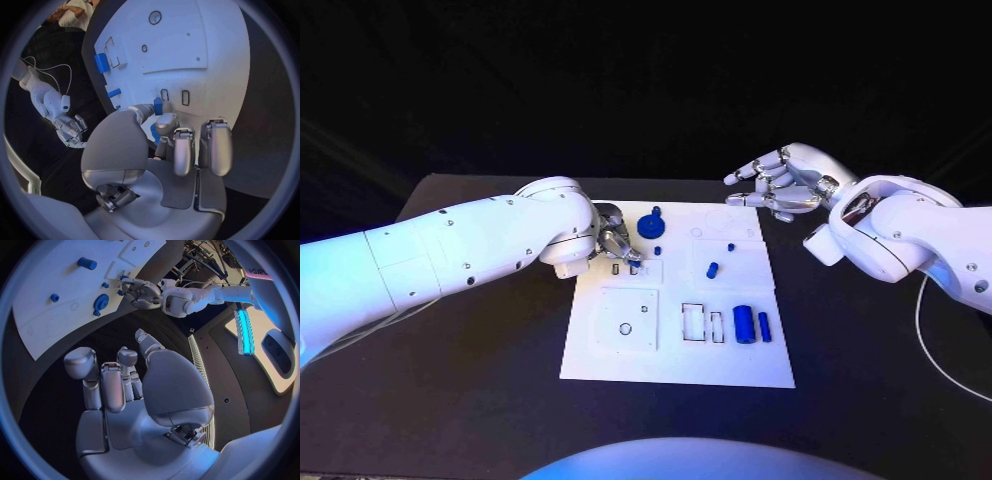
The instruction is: Assemble the parts on the task board
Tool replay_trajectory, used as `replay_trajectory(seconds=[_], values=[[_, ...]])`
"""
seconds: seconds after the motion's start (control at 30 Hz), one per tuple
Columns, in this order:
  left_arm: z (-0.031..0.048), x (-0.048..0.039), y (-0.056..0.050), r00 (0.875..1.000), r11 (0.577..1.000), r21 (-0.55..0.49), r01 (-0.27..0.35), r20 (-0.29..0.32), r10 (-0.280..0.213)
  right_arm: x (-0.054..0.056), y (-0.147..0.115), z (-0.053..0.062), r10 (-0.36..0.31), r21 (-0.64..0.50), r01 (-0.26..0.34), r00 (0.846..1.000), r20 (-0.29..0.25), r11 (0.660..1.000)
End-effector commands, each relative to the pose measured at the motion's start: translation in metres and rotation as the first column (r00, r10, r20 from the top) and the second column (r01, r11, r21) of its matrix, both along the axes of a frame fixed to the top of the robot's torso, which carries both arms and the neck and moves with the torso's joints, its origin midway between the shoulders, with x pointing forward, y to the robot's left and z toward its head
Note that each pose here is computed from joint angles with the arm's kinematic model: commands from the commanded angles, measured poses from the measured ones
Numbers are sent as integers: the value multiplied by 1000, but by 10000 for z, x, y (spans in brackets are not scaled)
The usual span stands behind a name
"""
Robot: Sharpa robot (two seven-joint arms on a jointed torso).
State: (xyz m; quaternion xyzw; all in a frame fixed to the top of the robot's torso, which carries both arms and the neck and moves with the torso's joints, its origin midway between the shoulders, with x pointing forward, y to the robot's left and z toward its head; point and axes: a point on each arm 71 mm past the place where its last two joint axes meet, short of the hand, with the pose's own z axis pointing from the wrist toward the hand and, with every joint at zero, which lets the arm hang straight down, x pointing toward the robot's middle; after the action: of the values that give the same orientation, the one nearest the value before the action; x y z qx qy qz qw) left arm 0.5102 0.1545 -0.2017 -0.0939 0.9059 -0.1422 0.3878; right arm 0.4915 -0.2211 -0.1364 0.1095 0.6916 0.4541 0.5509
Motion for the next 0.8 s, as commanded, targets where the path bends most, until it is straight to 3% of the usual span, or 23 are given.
replay_trajectory(seconds=[0.03, 0.47, 0.8], values=[[6, 4, -21, 999, 999, 44, 32, 39, -34, -6, 14, -6, 18, -12, -18, 1000, 3, 1000], [-39, -27, -29, 996, 992, 96, 84, -8, -83, -6, 22, -7, 20, -11, -20, 1000, 5, 1000], [-81, -22, -21, 995, 989, 116, 93, -32, -90, -7, 27, -7, 20, -14, -20, 1000, 8, 1000]])
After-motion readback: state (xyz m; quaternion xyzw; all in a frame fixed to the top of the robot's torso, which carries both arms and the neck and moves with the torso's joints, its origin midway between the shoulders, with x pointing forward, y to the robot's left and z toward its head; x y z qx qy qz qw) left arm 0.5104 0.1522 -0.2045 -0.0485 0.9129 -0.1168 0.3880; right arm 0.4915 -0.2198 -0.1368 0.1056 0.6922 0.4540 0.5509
